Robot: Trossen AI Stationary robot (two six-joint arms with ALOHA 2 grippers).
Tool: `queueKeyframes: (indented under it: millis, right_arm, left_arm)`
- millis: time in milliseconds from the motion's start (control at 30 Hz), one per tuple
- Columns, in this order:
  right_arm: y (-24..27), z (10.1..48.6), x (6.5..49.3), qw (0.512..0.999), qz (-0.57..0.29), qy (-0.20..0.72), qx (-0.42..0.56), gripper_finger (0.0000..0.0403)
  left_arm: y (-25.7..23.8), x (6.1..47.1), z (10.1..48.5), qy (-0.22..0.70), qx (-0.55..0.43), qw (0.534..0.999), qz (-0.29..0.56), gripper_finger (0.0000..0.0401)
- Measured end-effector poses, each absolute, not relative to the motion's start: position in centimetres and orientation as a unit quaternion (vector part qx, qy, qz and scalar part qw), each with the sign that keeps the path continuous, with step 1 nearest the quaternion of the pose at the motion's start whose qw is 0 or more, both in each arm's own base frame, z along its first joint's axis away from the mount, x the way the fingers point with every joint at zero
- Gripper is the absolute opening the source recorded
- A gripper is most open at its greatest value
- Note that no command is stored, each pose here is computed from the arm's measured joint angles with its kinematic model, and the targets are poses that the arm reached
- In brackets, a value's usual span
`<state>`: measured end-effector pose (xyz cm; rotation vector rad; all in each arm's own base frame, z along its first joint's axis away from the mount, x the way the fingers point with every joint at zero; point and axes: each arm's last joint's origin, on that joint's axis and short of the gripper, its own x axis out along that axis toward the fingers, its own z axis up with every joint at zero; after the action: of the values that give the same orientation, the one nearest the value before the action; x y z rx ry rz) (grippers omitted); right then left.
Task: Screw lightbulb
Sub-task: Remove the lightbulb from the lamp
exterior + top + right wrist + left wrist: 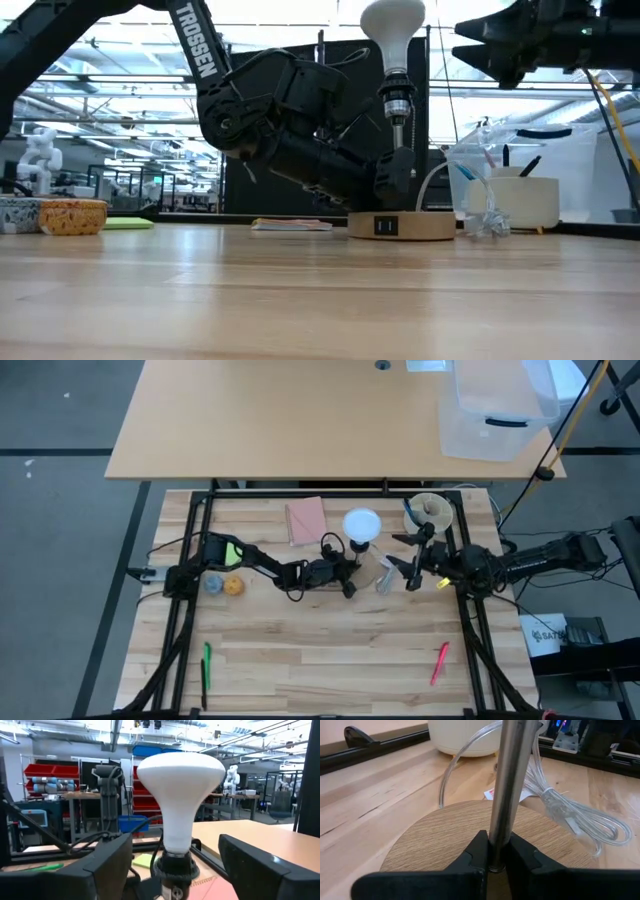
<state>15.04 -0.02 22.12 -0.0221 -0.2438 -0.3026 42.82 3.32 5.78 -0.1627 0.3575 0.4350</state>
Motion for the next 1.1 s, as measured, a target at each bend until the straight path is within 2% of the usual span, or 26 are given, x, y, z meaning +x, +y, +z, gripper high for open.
queueKeyframes:
  millis: [233, 400, 733, 1100]
  right_arm:
    - [0.1, 23.7, 17.6, 0.983, -0.154, -0.103, -0.008, 0.0302]
    - [-0.1, 22.9, 19.4, 0.978, -0.200, -0.062, -0.014, 0.0301]
    - [0.0, 23.7, 22.3, 0.975, -0.205, -0.082, -0.012, 0.0300]
    - [-1.6, 23.1, 25.7, 0.970, -0.238, -0.043, 0.007, 0.0299]
  left_arm:
    - [3.3, 42.8, 5.8, 0.176, -0.081, 0.957, 0.214, 0.0039]
    - [3.3, 42.8, 5.8, 0.176, -0.083, 0.957, 0.214, 0.0039]
    - [3.2, 42.8, 5.8, 0.176, -0.083, 0.957, 0.213, 0.0039]
    - [3.2, 42.8, 5.8, 0.176, -0.084, 0.958, 0.212, 0.0039]
